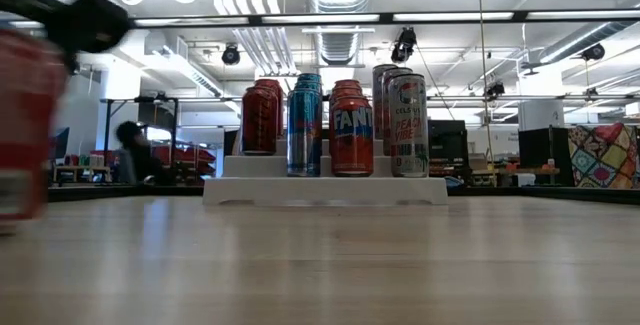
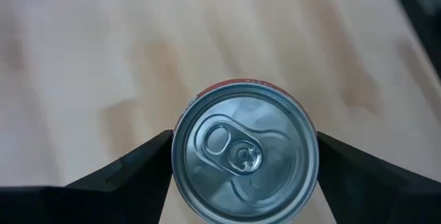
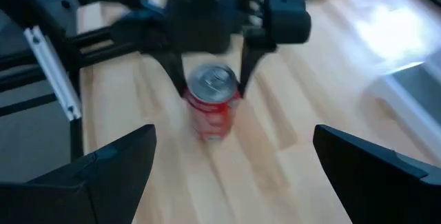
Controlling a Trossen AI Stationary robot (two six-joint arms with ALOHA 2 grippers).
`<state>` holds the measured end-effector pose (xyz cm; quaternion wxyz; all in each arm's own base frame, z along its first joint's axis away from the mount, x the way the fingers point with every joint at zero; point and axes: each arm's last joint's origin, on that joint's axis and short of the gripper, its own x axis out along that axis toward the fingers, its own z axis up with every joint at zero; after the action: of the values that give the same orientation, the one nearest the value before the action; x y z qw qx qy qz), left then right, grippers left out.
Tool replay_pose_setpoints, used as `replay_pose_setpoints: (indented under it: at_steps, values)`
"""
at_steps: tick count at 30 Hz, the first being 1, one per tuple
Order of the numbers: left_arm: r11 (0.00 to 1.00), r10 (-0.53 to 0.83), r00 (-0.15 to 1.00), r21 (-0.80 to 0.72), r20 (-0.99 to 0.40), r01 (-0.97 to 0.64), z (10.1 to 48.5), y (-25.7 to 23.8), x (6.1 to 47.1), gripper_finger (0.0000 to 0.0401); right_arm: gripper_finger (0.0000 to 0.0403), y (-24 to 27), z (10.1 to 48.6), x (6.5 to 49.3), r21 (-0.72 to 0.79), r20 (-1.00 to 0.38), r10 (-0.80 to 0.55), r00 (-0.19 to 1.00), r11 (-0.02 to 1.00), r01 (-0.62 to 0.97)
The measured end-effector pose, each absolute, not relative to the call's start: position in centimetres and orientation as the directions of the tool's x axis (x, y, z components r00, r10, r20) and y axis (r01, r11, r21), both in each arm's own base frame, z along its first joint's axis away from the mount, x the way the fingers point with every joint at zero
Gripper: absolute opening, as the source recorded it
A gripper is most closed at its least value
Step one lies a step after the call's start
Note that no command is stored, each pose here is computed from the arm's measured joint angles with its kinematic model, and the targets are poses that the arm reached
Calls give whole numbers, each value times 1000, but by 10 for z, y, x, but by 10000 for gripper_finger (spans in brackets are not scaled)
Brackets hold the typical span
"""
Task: Place canned beverage on shelf
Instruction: Put the red soda can on the bottom tier of the shelf aligned with the other red soda can
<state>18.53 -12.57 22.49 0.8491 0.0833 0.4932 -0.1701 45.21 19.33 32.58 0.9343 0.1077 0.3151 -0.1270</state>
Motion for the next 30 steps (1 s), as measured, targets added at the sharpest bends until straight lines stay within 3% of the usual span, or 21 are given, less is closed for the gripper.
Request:
replay_pose_setpoints:
  at_steps: [8,16,23,30]
  values:
    - [1000,14,473,8,-881,-14,235,-36,219,294,381,167,373,403,76,-637,-333,695,870,487]
    - [936,218,522,25,-824,-351,268,54,228,294,381,147,390,363,57,-690,-463,556,731,680]
    - [907,273,501,46,-821,-420,279,85,241,294,382,142,391,351,3,-701,-505,503,703,711]
    - [870,298,395,77,-869,-486,267,98,268,293,382,133,403,343,-30,-694,-505,513,732,681]
